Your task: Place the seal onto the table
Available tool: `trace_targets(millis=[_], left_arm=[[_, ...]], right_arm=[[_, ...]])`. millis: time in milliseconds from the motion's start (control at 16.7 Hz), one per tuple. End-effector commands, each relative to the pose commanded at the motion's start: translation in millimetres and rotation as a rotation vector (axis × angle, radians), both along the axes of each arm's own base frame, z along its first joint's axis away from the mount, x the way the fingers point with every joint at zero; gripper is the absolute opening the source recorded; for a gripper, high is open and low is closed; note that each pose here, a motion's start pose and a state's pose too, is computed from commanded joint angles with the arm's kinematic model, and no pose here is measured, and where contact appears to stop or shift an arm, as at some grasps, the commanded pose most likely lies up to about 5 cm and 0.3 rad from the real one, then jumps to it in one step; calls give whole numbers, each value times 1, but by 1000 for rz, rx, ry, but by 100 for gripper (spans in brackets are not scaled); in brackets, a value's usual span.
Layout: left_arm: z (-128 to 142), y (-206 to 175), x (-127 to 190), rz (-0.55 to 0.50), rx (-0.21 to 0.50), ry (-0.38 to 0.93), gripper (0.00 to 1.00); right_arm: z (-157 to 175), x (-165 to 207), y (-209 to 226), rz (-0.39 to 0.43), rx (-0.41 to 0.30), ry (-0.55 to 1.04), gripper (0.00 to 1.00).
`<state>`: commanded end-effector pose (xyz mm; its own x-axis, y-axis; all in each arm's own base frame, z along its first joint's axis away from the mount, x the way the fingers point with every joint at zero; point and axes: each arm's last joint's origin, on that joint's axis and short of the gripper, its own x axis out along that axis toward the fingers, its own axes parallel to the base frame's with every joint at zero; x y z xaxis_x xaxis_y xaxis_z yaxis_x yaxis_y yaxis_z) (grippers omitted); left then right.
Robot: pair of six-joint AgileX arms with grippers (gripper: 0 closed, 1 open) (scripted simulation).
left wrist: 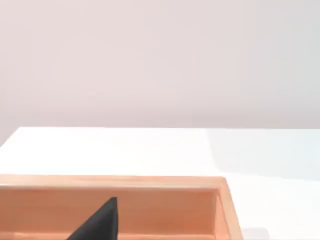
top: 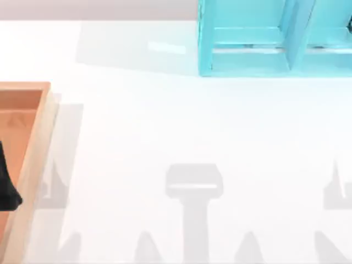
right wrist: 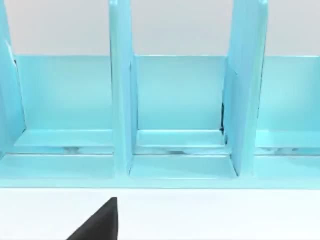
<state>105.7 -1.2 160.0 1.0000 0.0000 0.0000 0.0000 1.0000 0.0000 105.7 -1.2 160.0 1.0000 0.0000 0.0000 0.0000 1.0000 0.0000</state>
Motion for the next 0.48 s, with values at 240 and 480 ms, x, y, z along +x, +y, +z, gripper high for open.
trace_targets(millis=[240,480], left_arm=[[5,1,0,9,9,32,100],[31,6,5,48,51,215,100]], right_arm=[[0,0,0,0,0,0,100],[0,0,0,0,0,0,100]])
